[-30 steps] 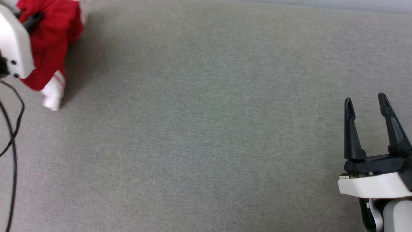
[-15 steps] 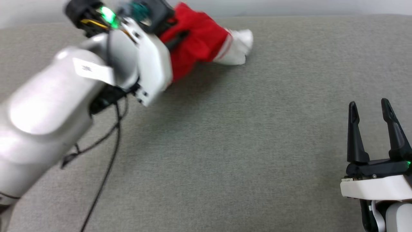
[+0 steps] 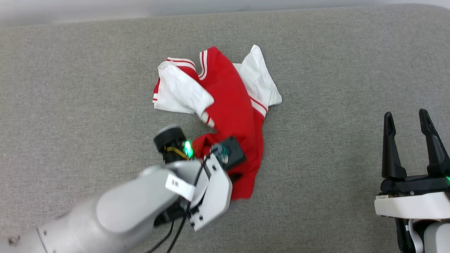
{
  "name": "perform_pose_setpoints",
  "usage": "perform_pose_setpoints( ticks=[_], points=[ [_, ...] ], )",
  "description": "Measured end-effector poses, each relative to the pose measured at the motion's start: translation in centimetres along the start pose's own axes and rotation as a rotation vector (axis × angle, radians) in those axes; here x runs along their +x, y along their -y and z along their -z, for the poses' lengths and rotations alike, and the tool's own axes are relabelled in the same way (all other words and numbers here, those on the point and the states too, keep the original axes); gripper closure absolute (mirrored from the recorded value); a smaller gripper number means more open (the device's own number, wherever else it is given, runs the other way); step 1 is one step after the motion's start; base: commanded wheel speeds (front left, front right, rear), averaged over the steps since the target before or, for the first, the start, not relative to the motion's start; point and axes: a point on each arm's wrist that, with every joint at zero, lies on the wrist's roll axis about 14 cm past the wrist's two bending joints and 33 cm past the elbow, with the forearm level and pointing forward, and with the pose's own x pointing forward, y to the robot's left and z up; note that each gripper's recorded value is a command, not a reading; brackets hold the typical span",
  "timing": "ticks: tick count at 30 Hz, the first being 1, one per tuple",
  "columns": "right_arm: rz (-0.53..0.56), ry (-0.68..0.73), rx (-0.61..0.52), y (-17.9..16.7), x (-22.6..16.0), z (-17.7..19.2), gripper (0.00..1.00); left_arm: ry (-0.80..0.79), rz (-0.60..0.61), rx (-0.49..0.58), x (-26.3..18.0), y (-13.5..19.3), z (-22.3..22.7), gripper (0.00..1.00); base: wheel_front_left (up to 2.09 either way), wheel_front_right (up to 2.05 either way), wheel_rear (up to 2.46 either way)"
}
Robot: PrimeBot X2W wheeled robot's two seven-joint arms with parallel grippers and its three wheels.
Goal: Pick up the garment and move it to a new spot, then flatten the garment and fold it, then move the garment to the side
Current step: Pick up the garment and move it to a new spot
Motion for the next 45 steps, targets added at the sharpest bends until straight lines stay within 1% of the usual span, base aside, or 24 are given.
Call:
perform_pose_setpoints(
  ticks=[3, 5, 8, 9, 10, 12, 14, 18, 22, 26, 28, 32, 35, 41, 45],
  points=[
    [-0.003, -0.005, 0.001, -0.1, 0.1, 0.2, 0.00, -0.072, 0.044, -0.048, 0.3, 2.2, 2.9, 1.00, 0.00, 0.00, 0.00],
    [-0.007, -0.006, 0.000, -0.2, 0.2, 0.3, 0.00, -0.081, 0.067, -0.077, 0.4, 3.3, 3.5, 1.00, 0.00, 0.00, 0.00],
    [-0.011, -0.008, -0.001, -0.4, 0.3, 0.4, 0.00, -0.072, 0.060, -0.093, 0.2, 3.4, 3.8, 1.00, 0.00, 0.00, 0.00],
    [-0.014, -0.009, 0.000, -0.5, 0.2, 0.4, 0.00, -0.057, 0.045, -0.088, 0.1, 3.1, 3.7, 0.09, 0.00, 0.00, 0.00],
    [-0.015, -0.008, 0.001, -0.5, 0.1, 0.3, 0.00, -0.033, 0.026, -0.081, 0.0, 2.6, 3.4, 0.00, 0.00, 0.00, 0.00],
    [-0.017, -0.011, 0.003, -0.6, -0.2, 0.3, 0.00, 0.052, -0.034, -0.066, -0.3, 1.5, 1.8, 0.00, 0.00, 0.00, 0.00],
    [-0.019, -0.015, 0.006, -0.7, -0.7, 0.2, 0.00, 0.179, -0.110, -0.075, -1.0, 0.3, -0.9, 0.00, 0.00, 0.00, 0.00],
    [-0.024, -0.012, 0.010, -0.9, -1.7, -0.3, 0.00, 0.389, -0.251, -0.082, -3.5, -1.1, -4.5, 0.00, 0.00, 0.00, 0.00],
    [-0.034, -0.004, 0.010, -1.2, -2.6, -0.9, 0.00, 0.553, -0.429, -0.081, -7.0, -2.9, -6.6, 0.00, 0.00, 0.00, 0.00],
    [-0.047, 0.000, 0.015, -1.6, -3.4, -1.3, 0.00, 0.668, -0.617, -0.082, -10.8, -4.6, -6.7, 0.00, 0.00, 0.00, 0.00],
    [-0.053, 0.000, 0.018, -1.8, -3.7, -1.4, 0.00, 0.701, -0.703, -0.100, -12.6, -5.2, -6.4, 0.00, 0.00, 0.00, 0.00],
    [-0.069, 0.005, 0.024, -2.4, -4.1, -1.6, 0.00, 0.719, -0.880, -0.116, -16.0, -6.2, -4.9, 0.00, 0.00, 0.00, 0.00],
    [-0.078, 0.011, 0.032, -2.7, -4.2, -1.9, 0.00, 0.758, -0.995, -0.115, -18.8, -6.4, -4.6, 0.00, 0.00, 0.00, 0.00],
    [-0.090, 0.009, 0.048, -3.1, -4.8, -1.9, 0.00, 0.789, -1.170, -0.162, -22.5, -5.7, -2.1, 0.00, 0.00, 0.00, 0.00],
    [-0.093, -0.001, 0.056, -3.2, -5.3, -1.7, 0.00, 0.779, -1.254, -0.212, -24.0, -4.8, 0.3, 0.00, 0.00, 0.00, 0.00]
  ],
)
